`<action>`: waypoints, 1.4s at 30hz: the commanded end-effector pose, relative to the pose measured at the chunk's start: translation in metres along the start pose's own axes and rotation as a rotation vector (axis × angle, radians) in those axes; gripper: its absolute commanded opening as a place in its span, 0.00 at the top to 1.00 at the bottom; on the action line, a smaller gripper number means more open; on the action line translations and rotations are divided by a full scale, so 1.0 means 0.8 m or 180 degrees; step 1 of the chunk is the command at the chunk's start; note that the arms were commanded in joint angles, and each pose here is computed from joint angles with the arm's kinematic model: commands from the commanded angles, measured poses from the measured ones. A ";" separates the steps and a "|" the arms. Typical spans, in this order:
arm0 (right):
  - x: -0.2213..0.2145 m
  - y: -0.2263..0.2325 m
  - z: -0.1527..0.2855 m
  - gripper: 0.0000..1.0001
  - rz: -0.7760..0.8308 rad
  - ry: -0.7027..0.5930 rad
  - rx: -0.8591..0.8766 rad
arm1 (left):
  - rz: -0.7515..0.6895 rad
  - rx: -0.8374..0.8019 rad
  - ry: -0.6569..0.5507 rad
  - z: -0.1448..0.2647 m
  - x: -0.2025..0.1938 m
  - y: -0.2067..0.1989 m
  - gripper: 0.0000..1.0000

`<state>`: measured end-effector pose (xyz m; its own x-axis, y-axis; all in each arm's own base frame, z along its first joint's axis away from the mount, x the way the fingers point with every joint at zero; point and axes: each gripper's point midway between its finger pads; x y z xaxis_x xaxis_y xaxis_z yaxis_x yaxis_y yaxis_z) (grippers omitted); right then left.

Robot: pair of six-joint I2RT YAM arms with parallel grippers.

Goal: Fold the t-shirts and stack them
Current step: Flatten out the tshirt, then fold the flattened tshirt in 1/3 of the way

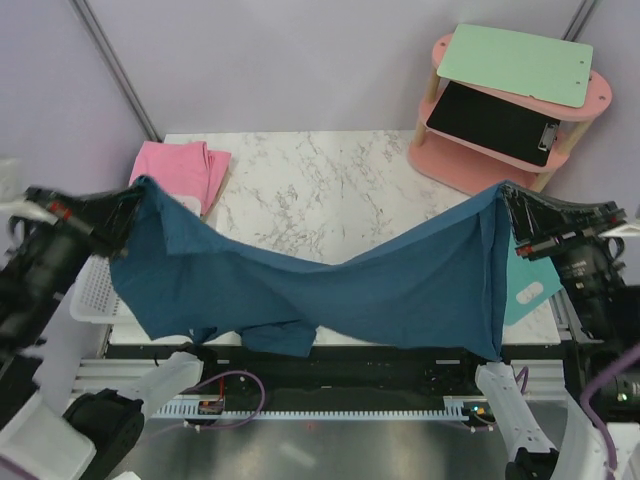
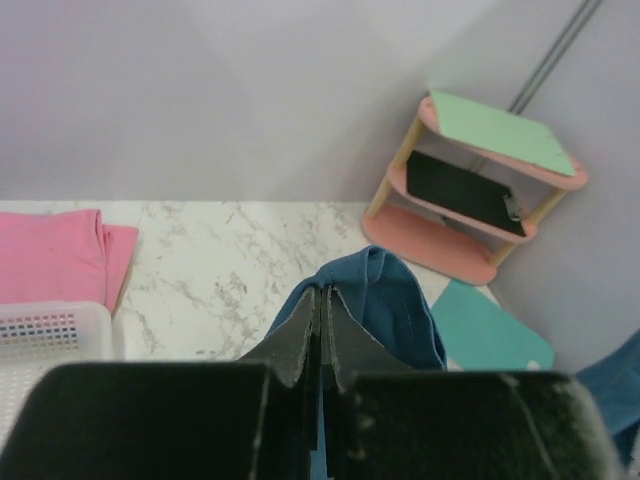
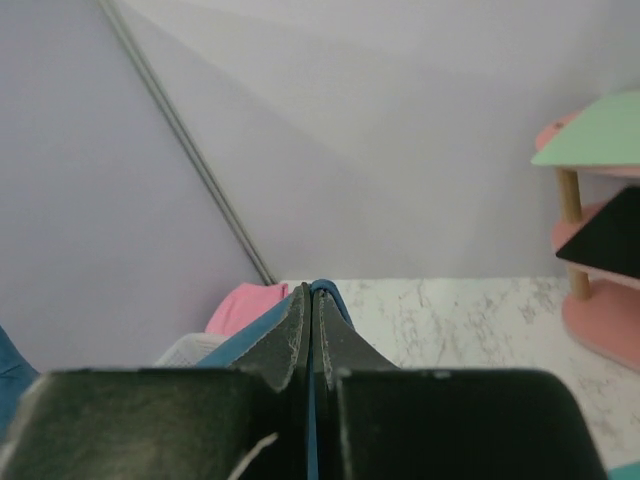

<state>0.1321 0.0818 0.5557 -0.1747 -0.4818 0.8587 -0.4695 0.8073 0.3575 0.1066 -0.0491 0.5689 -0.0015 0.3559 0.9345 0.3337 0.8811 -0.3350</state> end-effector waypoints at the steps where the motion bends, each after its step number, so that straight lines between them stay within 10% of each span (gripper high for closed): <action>1: -0.095 -0.109 -0.052 1.00 -0.0141 0.0570 -0.0686 | -0.0291 0.0493 0.0618 -0.139 -0.052 0.045 0.98; 12: -0.296 -0.308 -0.125 1.00 -0.0304 0.1276 -0.1630 | -0.0458 0.1043 0.1887 -0.378 -0.258 0.152 0.98; 21: -0.385 -0.415 -0.205 1.00 -0.0390 0.1504 -0.1990 | -0.0320 0.1213 0.2112 -0.498 -0.346 0.223 0.98; 42: -0.488 -0.433 -0.135 1.00 -0.0700 0.2333 -0.2232 | -0.0427 0.1825 0.2792 -0.353 -0.430 0.272 0.98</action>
<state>0.4673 0.0278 0.1480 0.4947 -0.5099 0.7038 0.2064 0.8555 0.4748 0.4524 -0.0829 0.2114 0.7709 0.1073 0.6278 -0.0823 0.9942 -0.0688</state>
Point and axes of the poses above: each gripper's point midway between its finger pads, its own z axis back along the fingers, its own y axis along the line the jaws close on, x = y × z, and after that the axes turned 2 degrees about z, right-handed
